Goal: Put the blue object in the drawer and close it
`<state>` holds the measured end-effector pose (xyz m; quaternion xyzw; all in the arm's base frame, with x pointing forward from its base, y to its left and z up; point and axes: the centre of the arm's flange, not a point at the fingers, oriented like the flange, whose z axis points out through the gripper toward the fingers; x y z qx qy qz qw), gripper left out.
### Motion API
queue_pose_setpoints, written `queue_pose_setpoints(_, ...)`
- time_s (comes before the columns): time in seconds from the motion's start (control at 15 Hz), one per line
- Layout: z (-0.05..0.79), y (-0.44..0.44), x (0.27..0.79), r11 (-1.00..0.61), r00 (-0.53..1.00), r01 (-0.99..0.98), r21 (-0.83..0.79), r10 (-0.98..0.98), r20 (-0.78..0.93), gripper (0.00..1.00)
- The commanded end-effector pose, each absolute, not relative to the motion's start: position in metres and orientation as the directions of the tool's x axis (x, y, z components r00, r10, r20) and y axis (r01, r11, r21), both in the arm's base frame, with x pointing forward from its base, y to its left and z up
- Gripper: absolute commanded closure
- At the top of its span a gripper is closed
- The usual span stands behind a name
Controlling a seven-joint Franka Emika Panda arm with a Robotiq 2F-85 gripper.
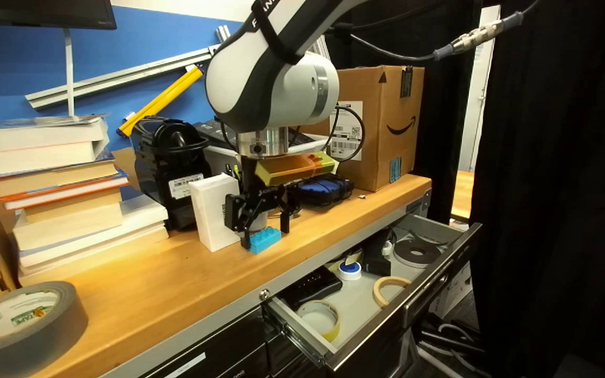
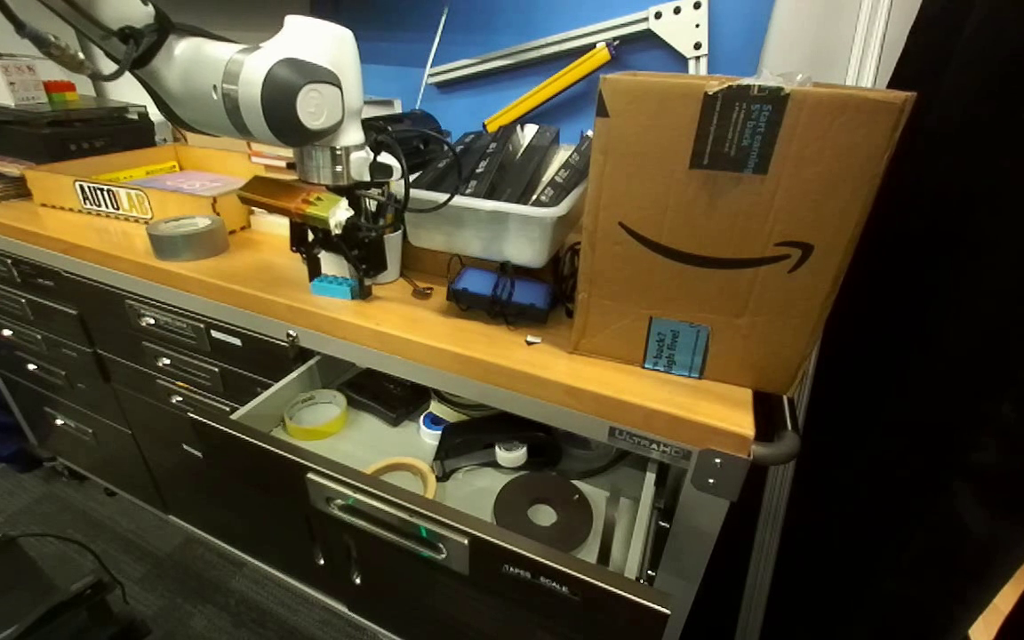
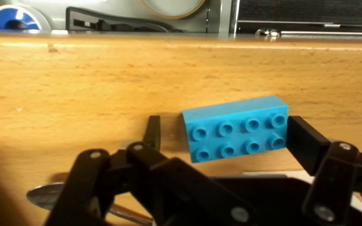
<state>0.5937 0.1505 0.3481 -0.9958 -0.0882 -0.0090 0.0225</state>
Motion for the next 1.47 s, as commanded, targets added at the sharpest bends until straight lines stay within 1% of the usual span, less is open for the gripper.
queue_pose_setpoints(0.0,0.347,0.152,0.608,-0.991,0.985,0.131,0.01,0.131,0.111,0.27)
queue_pose_setpoints(0.2,0.356,0.15,0.601,-0.994,0.986,0.106,0.021,0.108,0.129,0.51)
queue_pose_setpoints(0.27,0.363,0.15,0.594,-0.994,0.986,0.106,0.028,0.109,0.125,0.54)
queue_pose_setpoints(0.6,0.377,0.135,0.548,-0.995,0.993,0.093,0.03,0.095,0.071,0.54)
queue_pose_setpoints(0.87,0.365,0.104,0.503,-0.996,0.999,0.027,0.081,0.025,-0.021,0.54)
queue_pose_setpoints(1.0,0.349,0.08,0.485,-0.998,0.998,-0.007,0.068,-0.011,-0.054,0.54)
queue_pose_setpoints(1.2,0.318,0.052,0.476,-0.996,0.994,-0.082,0.044,-0.085,-0.063,0.54)
queue_pose_setpoints(1.4,0.298,0.04,0.484,-0.988,0.988,-0.153,0.008,-0.153,0.002,0.54)
